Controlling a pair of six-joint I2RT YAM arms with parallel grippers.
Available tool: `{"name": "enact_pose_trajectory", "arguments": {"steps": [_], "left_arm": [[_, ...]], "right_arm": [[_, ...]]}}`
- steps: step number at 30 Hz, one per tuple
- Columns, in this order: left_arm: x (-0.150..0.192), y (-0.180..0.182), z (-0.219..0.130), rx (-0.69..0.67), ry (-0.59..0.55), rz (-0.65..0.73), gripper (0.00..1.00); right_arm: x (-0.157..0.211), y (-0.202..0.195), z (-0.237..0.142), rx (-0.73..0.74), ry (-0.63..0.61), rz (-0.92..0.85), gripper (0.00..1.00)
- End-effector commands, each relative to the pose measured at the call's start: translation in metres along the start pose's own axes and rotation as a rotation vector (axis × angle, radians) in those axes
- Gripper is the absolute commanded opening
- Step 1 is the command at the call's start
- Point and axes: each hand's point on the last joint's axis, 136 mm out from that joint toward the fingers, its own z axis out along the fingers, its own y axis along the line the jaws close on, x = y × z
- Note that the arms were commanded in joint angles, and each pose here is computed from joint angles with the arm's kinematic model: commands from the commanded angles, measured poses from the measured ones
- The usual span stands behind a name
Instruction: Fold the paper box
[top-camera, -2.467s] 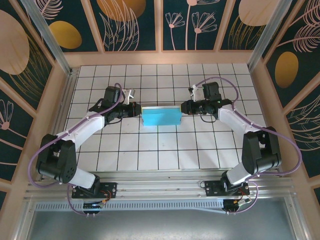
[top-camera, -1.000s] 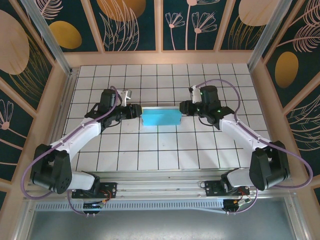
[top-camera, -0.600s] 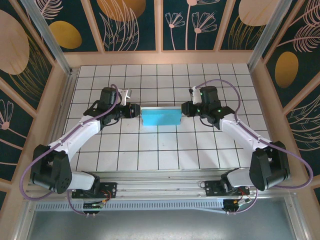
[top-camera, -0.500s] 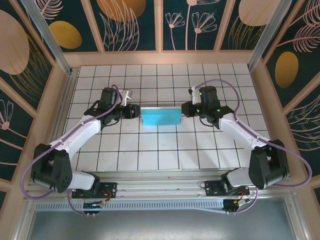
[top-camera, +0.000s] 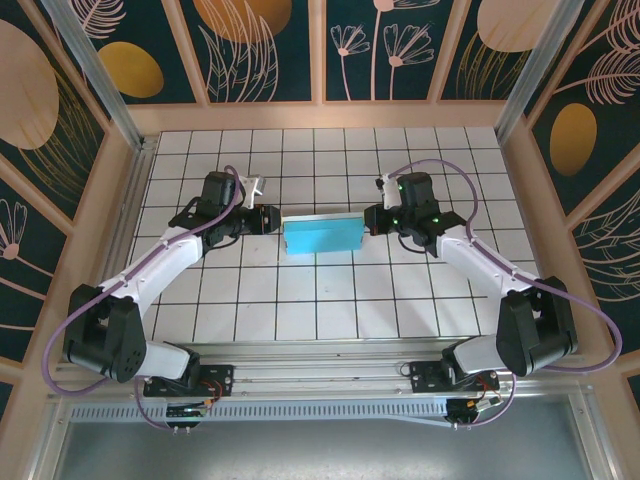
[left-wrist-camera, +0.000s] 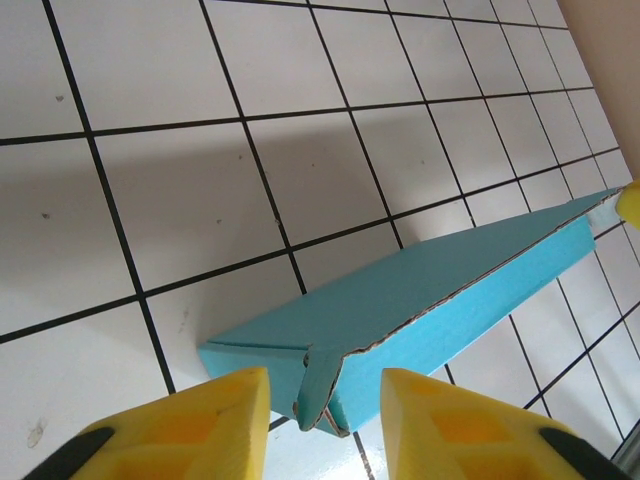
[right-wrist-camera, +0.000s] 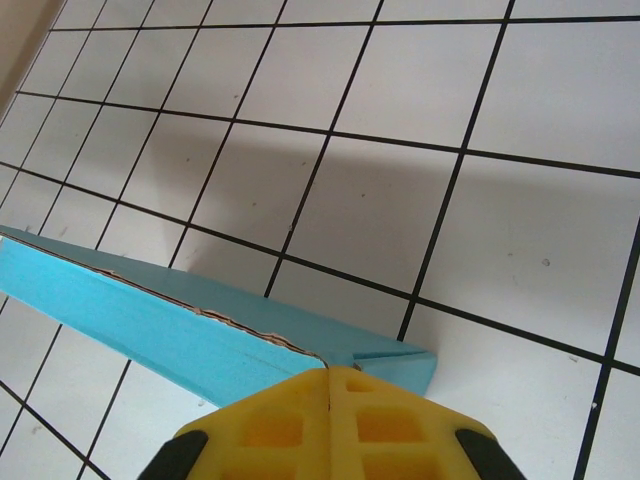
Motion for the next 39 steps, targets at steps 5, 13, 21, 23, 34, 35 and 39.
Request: {"name": "enact_pose_trajectory", "arguments": {"steps": [5,13,21,23,34,35,39], "left_arm": [[-0.003,-0.011,0.001,0.017,0.035,0.075,0.28],[-0.002,-0.006,0.008,-0.059,0.06,0.118,0.28],[0.003,-0.006,0.017,-0.073,0.096,0.128,0.26],[0.003,-0.005,0.017,-0.081,0.096,0.126,0.24],[0.006,0.004,0.012,-0.135,0.101,0.116,0.23],[0.005,0.005,0.012,-0.143,0.098,0.116,0.23],[0.004,0.005,0.01,-0.146,0.089,0.111,0.21]], "right_arm": [[-0.01,0.004,-0.004,-0.007,-0.019,-0.015,0.06],[-0.012,0.006,-0.004,-0.01,-0.023,-0.018,0.06],[-0.011,0.005,-0.003,-0.011,-0.019,-0.015,0.06],[-0.01,0.005,-0.003,-0.012,-0.018,-0.017,0.06],[-0.01,0.005,-0.003,-0.012,-0.016,-0.018,0.06],[-0.01,0.005,-0.003,-0.012,-0.017,-0.016,0.06],[-0.01,0.005,-0.003,-0.012,-0.016,-0.015,0.06]]}}
